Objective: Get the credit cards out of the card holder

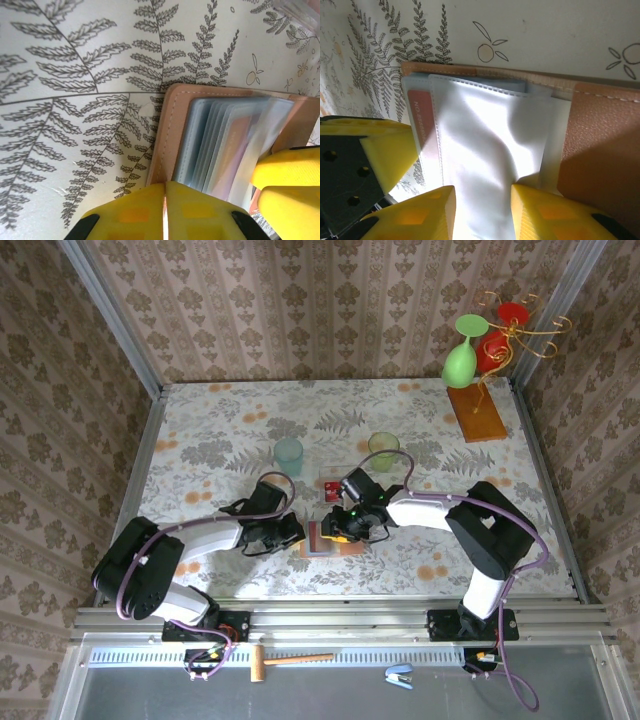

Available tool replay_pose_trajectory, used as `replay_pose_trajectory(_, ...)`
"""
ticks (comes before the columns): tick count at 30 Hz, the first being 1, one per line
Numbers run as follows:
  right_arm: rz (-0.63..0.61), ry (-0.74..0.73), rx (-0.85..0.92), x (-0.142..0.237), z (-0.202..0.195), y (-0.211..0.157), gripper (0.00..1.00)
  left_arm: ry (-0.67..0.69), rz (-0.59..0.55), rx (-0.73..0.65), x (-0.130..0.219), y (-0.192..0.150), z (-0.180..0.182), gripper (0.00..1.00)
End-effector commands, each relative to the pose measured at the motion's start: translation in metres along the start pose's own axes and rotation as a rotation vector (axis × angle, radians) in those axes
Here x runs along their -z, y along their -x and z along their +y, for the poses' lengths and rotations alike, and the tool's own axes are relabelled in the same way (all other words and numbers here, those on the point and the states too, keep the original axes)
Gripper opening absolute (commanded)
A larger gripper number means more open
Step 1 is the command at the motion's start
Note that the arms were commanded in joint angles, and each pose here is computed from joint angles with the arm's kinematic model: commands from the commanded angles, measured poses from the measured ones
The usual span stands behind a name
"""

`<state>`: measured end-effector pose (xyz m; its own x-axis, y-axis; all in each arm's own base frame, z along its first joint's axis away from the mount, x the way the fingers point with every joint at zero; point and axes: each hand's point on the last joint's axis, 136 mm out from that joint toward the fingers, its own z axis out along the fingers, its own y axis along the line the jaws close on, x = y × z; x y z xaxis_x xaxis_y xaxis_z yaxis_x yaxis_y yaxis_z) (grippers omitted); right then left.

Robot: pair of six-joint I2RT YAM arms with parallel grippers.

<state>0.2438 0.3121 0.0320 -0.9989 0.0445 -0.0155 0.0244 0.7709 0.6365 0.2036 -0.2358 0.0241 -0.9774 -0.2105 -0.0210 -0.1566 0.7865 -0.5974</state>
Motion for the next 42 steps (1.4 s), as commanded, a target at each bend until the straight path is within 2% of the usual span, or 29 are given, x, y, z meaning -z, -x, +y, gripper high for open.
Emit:
replay_pose_trajectory(1,-0.011,0.064,-0.003,0.007,0.010,0.000,0.34,0.005,-0.018,-0.028,0.012,0.003,-0.011,0.11)
replay_pose_trajectory(9,-0.013,0.111,-0.012,0.008,0.010,0.001,0.33,-0.109,-0.032,-0.023,0.022,0.006,-0.046,0.14)
replay_pose_trajectory(14,-0.011,0.129,-0.027,0.008,0.006,0.001,0.32,-0.131,-0.024,-0.030,0.019,0.004,-0.058,0.19)
replay_pose_trajectory(23,-0.007,0.146,-0.042,0.006,0.002,0.000,0.31,-0.143,-0.010,-0.005,0.005,0.002,-0.057,0.25)
replay_pose_trajectory(42,-0.002,0.159,-0.051,0.007,0.000,0.000,0.30,-0.098,0.013,0.014,-0.009,0.000,-0.047,0.30)
